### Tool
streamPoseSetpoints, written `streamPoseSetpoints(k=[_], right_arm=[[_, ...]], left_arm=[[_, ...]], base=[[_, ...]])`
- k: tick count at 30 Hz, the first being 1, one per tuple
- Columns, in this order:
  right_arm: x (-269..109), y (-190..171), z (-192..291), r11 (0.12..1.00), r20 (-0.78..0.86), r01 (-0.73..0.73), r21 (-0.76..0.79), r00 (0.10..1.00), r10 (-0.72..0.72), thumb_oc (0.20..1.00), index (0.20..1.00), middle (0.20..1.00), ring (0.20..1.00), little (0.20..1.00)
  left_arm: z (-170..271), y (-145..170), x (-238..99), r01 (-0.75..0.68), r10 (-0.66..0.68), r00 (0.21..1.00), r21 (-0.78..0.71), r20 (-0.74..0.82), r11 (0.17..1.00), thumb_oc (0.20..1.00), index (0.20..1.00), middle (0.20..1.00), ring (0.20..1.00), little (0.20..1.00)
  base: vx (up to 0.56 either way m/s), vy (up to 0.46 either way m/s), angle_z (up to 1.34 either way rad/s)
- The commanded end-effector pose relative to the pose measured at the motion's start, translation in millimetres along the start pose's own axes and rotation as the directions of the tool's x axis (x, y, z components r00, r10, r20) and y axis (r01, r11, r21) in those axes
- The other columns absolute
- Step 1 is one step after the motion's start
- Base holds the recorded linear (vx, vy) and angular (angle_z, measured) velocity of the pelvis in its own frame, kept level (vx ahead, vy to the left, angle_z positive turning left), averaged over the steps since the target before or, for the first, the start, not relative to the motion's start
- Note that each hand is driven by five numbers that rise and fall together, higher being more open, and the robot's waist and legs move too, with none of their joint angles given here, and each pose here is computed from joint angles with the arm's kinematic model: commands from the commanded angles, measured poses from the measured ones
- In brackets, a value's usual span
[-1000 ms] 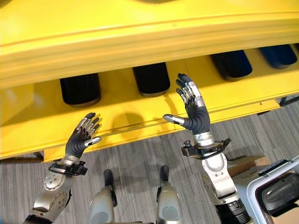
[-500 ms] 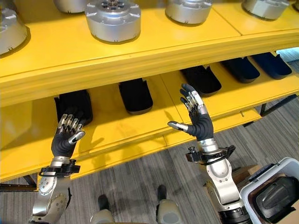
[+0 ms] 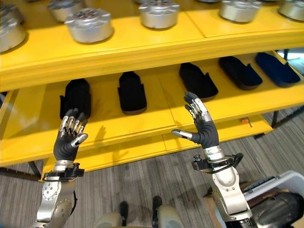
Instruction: Move parts from the plastic box to the shelf.
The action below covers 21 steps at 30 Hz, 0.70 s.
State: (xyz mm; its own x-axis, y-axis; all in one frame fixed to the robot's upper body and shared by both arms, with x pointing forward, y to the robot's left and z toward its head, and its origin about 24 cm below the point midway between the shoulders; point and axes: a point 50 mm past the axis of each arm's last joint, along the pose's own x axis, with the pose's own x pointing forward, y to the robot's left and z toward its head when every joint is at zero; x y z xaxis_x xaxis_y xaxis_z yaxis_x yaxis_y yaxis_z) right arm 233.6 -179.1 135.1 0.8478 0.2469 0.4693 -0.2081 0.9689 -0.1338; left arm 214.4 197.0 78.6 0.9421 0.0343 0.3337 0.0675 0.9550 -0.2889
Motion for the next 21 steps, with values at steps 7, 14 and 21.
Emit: streamPoseSetpoints(k=[7, 14, 21], right_arm=[[4.3, 5.8, 1.9, 0.997, 0.046, 0.005, 0.083, 0.999, -0.008, 1.0, 1.0, 1.0, 1.0, 1.0], [10.4, 18.1, 3.2, 0.994, 0.058, -0.013, 0.106, 0.998, 0.007, 1.0, 1.0, 1.0, 1.0, 1.0], [15.3, 18.1, 1.8, 0.998, 0.05, 0.008, 0.067, 0.999, -0.011, 1.0, 1.0, 1.0, 1.0, 1.0]], left_arm=[[16.8, -1.3, 8.8, 0.086, -0.091, 0.993, 0.068, 0.072, 0.994, 1.0, 1.0, 1.0, 1.0, 1.0], [20.2, -1.4, 16.5, 0.107, -0.116, 0.991, 0.134, 0.063, 0.985, 1.0, 1.0, 1.0, 1.0, 1.0], [21.6, 5.1, 16.0, 0.068, -0.081, 0.995, 0.186, 0.064, 0.98, 1.0, 1.0, 1.0, 1.0, 1.0]], base=[[0.05, 0.099, -0.63], [-0.06, -0.014, -1.64], [0.08, -0.177, -0.71]])
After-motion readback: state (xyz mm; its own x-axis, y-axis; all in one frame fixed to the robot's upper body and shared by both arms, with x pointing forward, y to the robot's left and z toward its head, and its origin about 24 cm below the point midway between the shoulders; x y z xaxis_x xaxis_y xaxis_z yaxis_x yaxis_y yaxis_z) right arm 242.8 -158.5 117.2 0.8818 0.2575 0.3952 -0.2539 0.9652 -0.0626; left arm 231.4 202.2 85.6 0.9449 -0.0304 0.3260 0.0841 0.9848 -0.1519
